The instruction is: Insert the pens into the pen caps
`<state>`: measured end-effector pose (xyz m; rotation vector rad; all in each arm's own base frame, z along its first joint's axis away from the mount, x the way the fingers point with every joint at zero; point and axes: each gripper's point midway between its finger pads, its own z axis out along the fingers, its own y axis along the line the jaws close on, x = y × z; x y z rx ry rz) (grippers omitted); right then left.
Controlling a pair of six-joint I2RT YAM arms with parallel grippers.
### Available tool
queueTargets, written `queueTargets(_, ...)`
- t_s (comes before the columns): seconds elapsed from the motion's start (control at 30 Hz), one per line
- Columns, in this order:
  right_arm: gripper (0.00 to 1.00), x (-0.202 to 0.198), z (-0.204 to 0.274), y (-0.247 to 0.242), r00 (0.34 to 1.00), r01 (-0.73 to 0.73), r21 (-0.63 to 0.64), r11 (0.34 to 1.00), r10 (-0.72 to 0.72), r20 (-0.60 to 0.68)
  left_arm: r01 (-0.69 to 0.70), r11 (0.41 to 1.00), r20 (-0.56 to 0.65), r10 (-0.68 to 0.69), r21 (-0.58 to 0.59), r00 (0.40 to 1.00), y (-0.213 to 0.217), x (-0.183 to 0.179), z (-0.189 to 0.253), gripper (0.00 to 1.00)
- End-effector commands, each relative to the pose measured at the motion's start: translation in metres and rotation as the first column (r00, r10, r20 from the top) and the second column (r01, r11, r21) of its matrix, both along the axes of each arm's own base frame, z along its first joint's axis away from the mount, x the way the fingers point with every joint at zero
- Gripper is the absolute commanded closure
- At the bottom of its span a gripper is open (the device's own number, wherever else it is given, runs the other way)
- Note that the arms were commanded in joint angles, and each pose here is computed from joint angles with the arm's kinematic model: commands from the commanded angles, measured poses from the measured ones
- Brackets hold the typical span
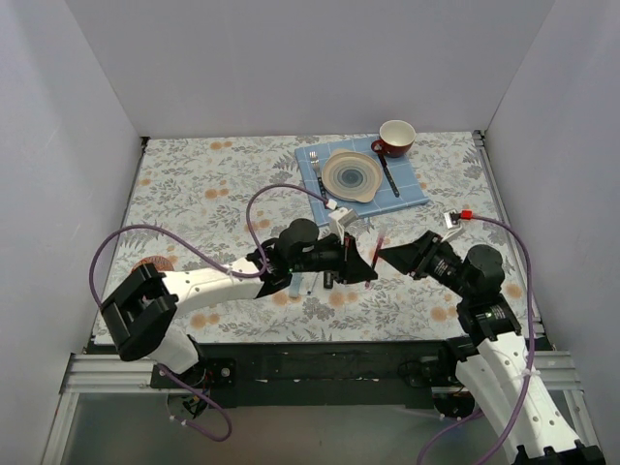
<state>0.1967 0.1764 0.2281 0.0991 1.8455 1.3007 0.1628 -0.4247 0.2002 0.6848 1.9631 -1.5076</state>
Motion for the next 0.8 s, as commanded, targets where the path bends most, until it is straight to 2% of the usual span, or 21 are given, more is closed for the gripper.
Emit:
queueTargets(0.0, 0.42, -0.001, 0.055, 0.006, 0.994, -0.039, 0.042, 0.998, 0.035, 0.099, -0.049, 0.993, 0.122, 0.062, -0.108, 0.991, 0.017, 0.006, 0.048, 1.00)
queueTargets(0.13, 0.30, 0.004, 0.086, 0.008, 0.979, -0.058, 0.047, 0.997, 0.048, 0.199, -0.066, 0.992, 0.126, 0.080, -0.111, 0.989, 0.031, -0.001, 0.044, 1.00)
queueTargets(0.3, 0.25, 0.005, 0.108, 0.021, 0.945, -0.163, 0.024, 0.986, 0.149, 0.292, -0.060, 0.991, 0.127, 0.075, -0.117, 0.989, 0.042, -0.009, 0.044, 1.00)
queueTargets(0.43, 0.25, 0.004, 0.125, 0.026, 0.911, -0.215, 0.007, 0.976, 0.198, 0.360, -0.053, 0.992, 0.132, 0.069, -0.118, 0.989, 0.044, -0.011, 0.046, 1.00)
queueTargets(0.57, 0.25, 0.010, 0.128, 0.029, 0.907, -0.222, -0.011, 0.975, 0.211, 0.365, -0.047, 0.991, 0.133, 0.064, -0.123, 0.989, 0.045, -0.013, 0.047, 1.00)
queueTargets(0.77, 0.33, 0.011, 0.122, 0.035, 0.903, -0.251, -0.017, 0.968, 0.240, 0.357, -0.034, 0.990, 0.124, 0.051, -0.138, 0.991, 0.043, -0.015, 0.048, 1.00)
